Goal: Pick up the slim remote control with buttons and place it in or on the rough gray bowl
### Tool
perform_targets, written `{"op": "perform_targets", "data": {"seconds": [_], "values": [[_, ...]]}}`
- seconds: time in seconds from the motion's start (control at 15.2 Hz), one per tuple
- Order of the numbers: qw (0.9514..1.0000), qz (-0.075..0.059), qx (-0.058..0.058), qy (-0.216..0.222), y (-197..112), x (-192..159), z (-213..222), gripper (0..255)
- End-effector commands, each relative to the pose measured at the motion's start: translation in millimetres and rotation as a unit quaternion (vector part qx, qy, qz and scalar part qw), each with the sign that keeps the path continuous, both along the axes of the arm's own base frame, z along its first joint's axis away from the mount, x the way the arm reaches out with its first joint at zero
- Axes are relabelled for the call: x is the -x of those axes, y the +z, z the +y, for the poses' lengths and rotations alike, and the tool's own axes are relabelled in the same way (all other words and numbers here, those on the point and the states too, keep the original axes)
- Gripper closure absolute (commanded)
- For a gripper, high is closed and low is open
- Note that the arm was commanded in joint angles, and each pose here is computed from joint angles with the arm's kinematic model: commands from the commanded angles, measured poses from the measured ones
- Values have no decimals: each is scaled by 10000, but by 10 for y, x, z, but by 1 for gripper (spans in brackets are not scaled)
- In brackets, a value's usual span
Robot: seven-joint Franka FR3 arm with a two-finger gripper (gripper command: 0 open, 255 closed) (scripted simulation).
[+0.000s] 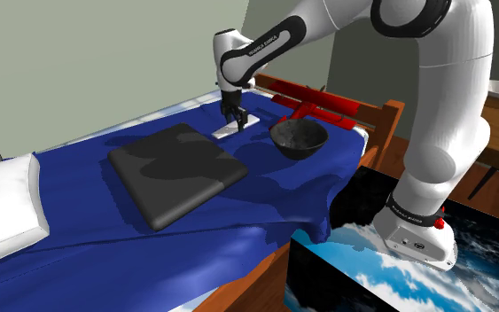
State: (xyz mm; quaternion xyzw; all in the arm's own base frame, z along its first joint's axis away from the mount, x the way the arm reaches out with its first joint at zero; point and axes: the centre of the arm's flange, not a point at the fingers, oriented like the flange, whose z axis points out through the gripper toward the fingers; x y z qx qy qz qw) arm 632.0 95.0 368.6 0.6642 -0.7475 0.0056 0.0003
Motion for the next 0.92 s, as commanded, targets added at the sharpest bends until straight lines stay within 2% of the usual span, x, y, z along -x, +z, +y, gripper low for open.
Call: {"op": "perform_targets", "data": {"seconds": [0.0,0.86], "values": [[10000,0,-1,0,117,-6,-6,255],[10000,0,-1,0,803,-6,-6,255]]}}
